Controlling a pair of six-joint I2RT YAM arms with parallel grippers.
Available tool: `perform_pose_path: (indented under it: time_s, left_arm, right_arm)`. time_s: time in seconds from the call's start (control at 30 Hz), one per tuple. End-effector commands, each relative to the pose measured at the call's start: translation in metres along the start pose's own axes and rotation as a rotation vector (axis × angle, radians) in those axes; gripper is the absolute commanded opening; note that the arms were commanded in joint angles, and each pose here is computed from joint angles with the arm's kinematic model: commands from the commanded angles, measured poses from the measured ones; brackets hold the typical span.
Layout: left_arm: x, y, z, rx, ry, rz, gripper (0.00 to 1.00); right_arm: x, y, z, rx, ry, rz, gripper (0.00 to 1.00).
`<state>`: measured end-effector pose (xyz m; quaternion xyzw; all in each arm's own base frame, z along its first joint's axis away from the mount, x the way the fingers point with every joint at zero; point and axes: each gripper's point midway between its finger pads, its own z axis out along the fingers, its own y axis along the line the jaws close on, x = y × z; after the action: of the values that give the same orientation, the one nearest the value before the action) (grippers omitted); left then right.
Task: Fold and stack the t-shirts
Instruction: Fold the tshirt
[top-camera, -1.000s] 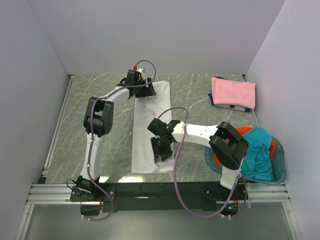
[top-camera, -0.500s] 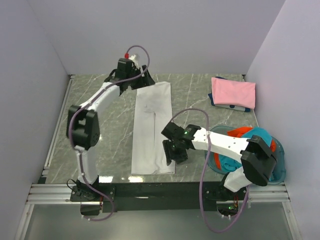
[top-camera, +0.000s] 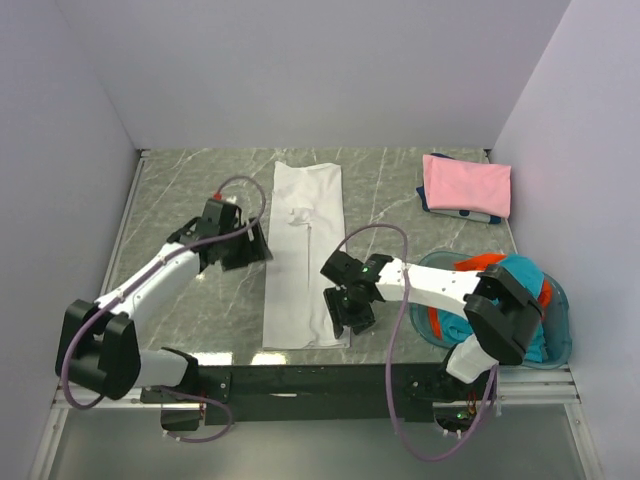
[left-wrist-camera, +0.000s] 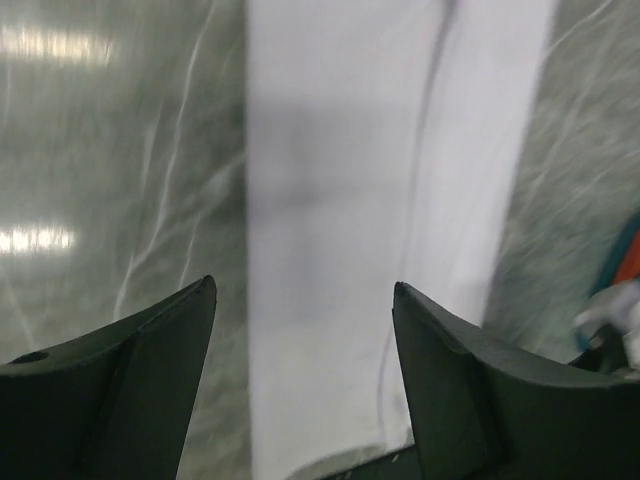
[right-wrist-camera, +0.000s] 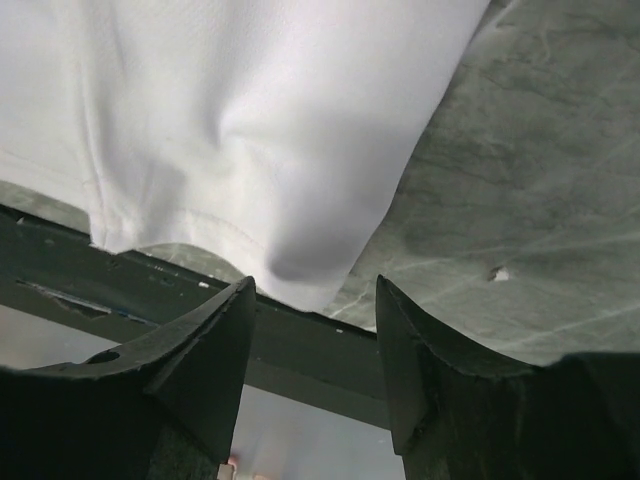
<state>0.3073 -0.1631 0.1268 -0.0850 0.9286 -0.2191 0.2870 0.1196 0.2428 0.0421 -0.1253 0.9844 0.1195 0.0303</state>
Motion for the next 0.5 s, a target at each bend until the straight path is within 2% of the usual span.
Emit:
perform_pose_path:
  time_s: [0.0, 0.13, 0.3, 0.47]
  left_arm:
    - [0.035, 0.015, -0.018, -0.056, 0.048, -0.052, 0.76]
    - [0.074, 0.029, -0.027, -0.102, 0.112, -0.071, 0.75]
    - [0.110, 0.041, -0.032, -0.134, 0.184, -0.080, 0.73]
    - [0.123, 0.037, -0.040, -0.140, 0.209, -0.081, 0.70]
  right_arm:
    - [-0.003, 0.008, 0.006, -0.020, 0.014, -0.029, 0.58]
    - [0.002, 0.005, 0.012, -0.011, 0.046, -0.019, 0.57]
    - [0.012, 0.001, 0.015, -0.014, 0.075, -0.005, 0.48]
    - [0.019, 0.002, 0.019, -0.036, 0.098, -0.005, 0.41]
